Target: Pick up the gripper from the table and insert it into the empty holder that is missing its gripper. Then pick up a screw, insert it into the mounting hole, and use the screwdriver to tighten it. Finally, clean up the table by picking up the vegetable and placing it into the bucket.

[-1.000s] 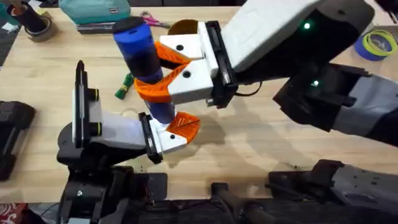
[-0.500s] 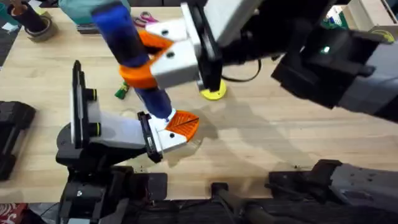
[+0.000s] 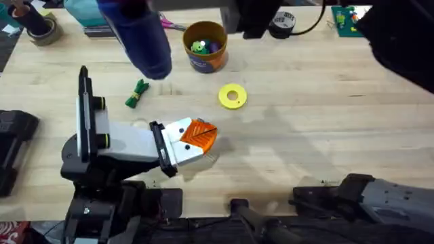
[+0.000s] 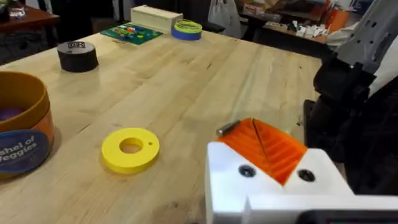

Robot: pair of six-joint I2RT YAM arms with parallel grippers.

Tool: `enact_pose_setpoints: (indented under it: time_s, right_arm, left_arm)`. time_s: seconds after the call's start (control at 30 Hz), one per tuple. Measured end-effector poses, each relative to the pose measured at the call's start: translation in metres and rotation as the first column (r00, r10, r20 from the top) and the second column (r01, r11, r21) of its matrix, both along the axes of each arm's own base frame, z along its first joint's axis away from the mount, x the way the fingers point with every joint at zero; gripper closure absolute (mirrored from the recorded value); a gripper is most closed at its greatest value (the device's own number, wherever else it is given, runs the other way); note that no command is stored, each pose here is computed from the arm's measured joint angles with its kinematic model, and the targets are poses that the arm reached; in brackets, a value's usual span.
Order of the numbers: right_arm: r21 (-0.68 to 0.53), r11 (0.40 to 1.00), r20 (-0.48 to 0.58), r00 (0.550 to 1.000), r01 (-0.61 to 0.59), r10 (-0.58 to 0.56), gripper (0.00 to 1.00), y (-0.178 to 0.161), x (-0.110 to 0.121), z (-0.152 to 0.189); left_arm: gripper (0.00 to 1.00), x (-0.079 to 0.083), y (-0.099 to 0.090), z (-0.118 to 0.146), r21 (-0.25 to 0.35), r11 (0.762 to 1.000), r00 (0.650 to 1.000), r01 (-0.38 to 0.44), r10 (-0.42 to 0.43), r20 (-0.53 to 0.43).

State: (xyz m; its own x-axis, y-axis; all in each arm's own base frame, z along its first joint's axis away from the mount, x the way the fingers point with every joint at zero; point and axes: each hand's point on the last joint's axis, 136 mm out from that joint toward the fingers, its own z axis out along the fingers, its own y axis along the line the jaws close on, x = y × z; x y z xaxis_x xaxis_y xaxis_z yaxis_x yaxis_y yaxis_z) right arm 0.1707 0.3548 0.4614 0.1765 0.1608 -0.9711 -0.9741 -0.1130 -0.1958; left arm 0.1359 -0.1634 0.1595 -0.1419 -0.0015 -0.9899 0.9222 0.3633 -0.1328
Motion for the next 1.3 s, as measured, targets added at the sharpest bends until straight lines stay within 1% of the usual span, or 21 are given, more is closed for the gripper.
enact_pose_setpoints:
  time_s: [0.2, 0.43, 0.5, 0.63, 0.7, 0.83, 0.93, 1.03, 1.13, 1.2, 1.23, 1.3]
  right_arm:
    - [-0.016, 1.000, -0.003, 1.000, 0.002, -0.002, 0.977, 0.001, 0.001, -0.005]
    - [-0.087, 0.996, -0.045, 0.999, 0.016, -0.020, 0.977, 0.003, 0.005, -0.024]
    - [-0.128, 0.991, -0.066, 0.997, 0.042, -0.051, 0.977, 0.004, 0.010, -0.034]
    - [-0.276, 0.954, -0.111, 0.982, 0.117, -0.152, 0.977, -0.001, 0.024, -0.057]
    - [-0.327, 0.930, -0.089, 0.974, 0.168, -0.207, 0.977, -0.008, 0.031, -0.056]
    - [-0.384, 0.879, -0.001, 0.951, 0.284, -0.308, 0.977, -0.028, 0.044, -0.040]
    - [-0.427, 0.821, 0.076, 0.920, 0.378, -0.384, 0.977, -0.047, 0.053, -0.032]
    - [-0.493, 0.732, 0.170, 0.877, 0.470, -0.449, 0.977, -0.068, 0.061, -0.041]
    - [-0.554, 0.620, 0.278, 0.826, 0.555, -0.491, 0.977, -0.087, 0.073, -0.058]
    - [-0.598, 0.536, 0.345, 0.795, 0.596, -0.499, 0.977, -0.101, 0.079, -0.072]
    - [-0.625, 0.487, 0.377, 0.782, 0.610, -0.497, 0.977, -0.110, 0.081, -0.081]
    - [-0.671, 0.407, 0.420, 0.770, 0.620, -0.481, 0.977, -0.126, 0.084, -0.096]
  left_arm:
    - [0.984, 0.000, 0.000, 0.000, 0.000, 1.000, 1.000, 0.000, 0.000, 0.000]
    - [0.984, 0.000, 0.000, 0.000, 0.000, 1.000, 1.000, 0.000, 0.000, 0.000]
    - [0.984, 0.000, 0.000, 0.000, 0.000, 1.000, 1.000, 0.000, 0.000, 0.000]
    - [0.984, 0.000, 0.000, 0.000, 0.000, 1.000, 1.000, 0.000, 0.000, 0.000]
    - [0.984, 0.000, 0.000, 0.000, 0.000, 1.000, 1.000, 0.000, 0.000, 0.000]
    - [0.984, 0.000, 0.000, 0.000, 0.000, 1.000, 1.000, 0.000, 0.000, 0.001]
    - [0.984, 0.000, 0.000, 0.000, 0.000, 1.000, 1.000, 0.000, 0.000, 0.001]
    - [0.984, 0.000, 0.000, 0.000, 0.000, 1.000, 1.000, 0.000, 0.000, 0.000]
    - [0.984, 0.000, 0.000, 0.000, 0.000, 1.000, 1.000, 0.000, 0.000, 0.001]
    - [0.984, 0.000, 0.000, 0.000, 0.000, 1.000, 1.000, 0.000, 0.000, 0.000]
    - [0.984, 0.000, 0.000, 0.000, 0.000, 1.000, 1.000, 0.000, 0.000, 0.000]
    - [0.984, 0.000, 0.000, 0.000, 0.000, 1.000, 1.000, 0.000, 0.000, 0.001]
